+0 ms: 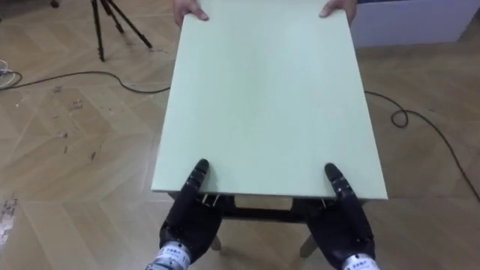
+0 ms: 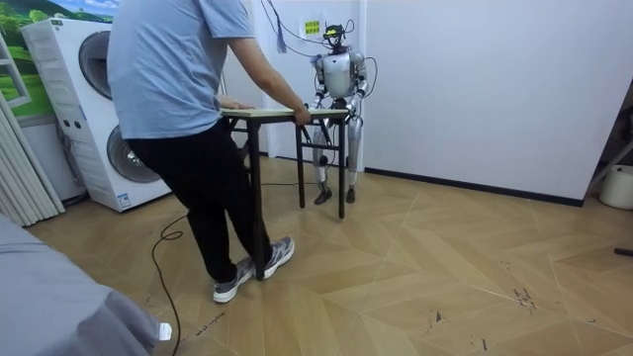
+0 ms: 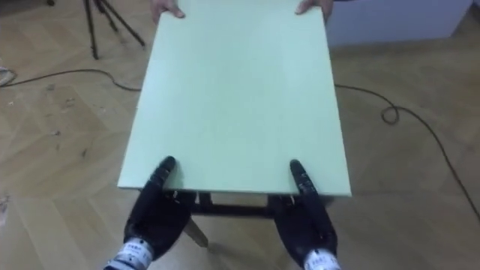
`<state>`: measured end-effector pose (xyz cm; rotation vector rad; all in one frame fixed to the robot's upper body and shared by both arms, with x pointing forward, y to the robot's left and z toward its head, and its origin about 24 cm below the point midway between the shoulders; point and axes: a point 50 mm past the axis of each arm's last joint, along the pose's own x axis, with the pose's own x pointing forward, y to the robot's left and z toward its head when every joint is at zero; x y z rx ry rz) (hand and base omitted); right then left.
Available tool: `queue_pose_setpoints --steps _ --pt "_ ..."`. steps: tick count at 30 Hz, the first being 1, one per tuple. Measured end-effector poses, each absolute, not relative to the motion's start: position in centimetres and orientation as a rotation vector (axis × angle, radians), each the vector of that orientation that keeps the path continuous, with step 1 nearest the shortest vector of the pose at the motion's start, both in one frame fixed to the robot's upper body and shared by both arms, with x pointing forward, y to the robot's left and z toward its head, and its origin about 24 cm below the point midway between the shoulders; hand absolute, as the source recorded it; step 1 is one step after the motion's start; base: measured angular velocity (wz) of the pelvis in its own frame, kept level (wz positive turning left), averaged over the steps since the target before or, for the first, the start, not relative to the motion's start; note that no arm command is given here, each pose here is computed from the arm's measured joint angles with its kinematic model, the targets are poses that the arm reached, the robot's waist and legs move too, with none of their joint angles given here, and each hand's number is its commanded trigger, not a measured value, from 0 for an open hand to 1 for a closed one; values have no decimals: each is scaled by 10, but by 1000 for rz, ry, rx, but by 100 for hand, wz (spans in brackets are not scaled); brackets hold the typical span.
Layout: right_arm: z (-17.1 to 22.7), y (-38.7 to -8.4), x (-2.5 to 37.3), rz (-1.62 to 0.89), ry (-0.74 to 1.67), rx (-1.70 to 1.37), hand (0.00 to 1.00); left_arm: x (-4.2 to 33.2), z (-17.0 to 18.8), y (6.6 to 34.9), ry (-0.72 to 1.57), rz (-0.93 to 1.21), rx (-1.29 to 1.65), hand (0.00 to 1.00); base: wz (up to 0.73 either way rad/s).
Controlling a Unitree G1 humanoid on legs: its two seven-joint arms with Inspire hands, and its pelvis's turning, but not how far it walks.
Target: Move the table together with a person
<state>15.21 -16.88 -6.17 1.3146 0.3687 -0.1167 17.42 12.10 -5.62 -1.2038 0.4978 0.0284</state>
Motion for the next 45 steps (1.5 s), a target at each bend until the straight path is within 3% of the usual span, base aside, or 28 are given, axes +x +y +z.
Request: queue_pose_setpoints --steps 9,19,33,38,45 --pt "-62 -150 152 -53 412 1331 100 158 -56 139 455 65 -1205 100 -38" --pt "-52 -144 171 -30 370 1372 100 184 -40 144 365 19 -1151 100 -1" --pt "-59 -140 158 -51 394 1363 100 169 -49 144 388 49 -1137 100 1" --pt "-60 -145 156 -29 421 1290 100 146 -61 142 424 114 -1207 100 -38" --pt "-60 -151 152 -23 405 1262 100 143 -59 141 428 91 -1203 100 42"
